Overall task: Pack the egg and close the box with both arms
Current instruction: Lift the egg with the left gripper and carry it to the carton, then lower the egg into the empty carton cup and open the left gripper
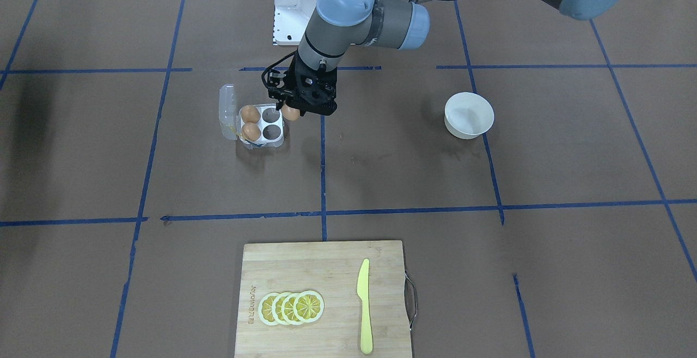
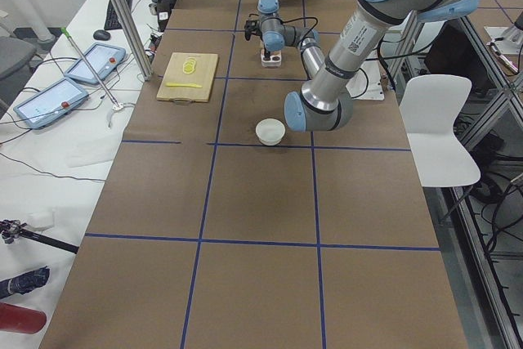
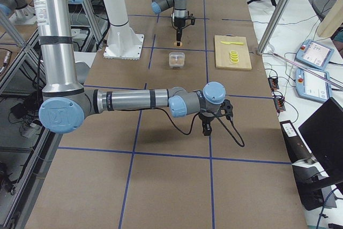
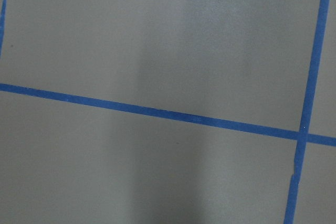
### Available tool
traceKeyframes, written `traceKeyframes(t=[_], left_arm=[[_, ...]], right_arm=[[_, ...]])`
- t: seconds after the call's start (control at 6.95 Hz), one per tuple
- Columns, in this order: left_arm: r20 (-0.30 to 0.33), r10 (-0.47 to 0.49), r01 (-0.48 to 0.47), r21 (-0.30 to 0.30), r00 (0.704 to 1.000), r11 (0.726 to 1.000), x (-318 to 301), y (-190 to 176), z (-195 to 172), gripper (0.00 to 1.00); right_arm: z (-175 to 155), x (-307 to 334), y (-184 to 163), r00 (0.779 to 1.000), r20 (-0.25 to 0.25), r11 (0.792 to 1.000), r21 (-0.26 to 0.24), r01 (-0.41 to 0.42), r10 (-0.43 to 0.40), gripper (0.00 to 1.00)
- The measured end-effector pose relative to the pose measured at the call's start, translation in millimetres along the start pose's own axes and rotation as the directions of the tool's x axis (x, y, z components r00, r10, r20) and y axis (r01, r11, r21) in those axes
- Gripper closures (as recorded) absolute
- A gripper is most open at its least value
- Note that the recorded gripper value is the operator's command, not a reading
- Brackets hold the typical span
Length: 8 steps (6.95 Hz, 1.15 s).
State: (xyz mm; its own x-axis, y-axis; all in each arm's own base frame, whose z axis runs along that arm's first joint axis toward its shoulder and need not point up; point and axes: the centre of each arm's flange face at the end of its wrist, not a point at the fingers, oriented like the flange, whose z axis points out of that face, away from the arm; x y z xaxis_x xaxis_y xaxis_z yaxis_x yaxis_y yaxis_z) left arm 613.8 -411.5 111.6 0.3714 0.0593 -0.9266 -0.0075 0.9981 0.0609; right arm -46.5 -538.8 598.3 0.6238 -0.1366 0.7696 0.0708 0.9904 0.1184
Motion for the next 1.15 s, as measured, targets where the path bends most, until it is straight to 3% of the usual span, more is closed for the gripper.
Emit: traceKeyframes(t=[0.58,0.72,1.15], left_arm=[[-0.024,0.023,-0.023,0.013,0.999,1.000,14.9,0.8,24.1,1.00],[-0.026,0.026,-0.025,0.022,0.999,0.999,18.0,0.8,26.1,0.94],[-0.026,0.026,-0.025,0.022,0.999,0.999,21.0,5.0,29.6,0.92]], right_arm=[[2.9,-2.2,-0.1,1.000,0.001,1.000,-0.005,-0.007,0.007,0.00],[3.4,-1.8,0.0,1.000,0.001,1.000,-0.006,-0.007,0.007,0.00],[4.9,0.1,0.4,1.000,0.000,1.000,-0.010,-0.011,0.011,0.00]])
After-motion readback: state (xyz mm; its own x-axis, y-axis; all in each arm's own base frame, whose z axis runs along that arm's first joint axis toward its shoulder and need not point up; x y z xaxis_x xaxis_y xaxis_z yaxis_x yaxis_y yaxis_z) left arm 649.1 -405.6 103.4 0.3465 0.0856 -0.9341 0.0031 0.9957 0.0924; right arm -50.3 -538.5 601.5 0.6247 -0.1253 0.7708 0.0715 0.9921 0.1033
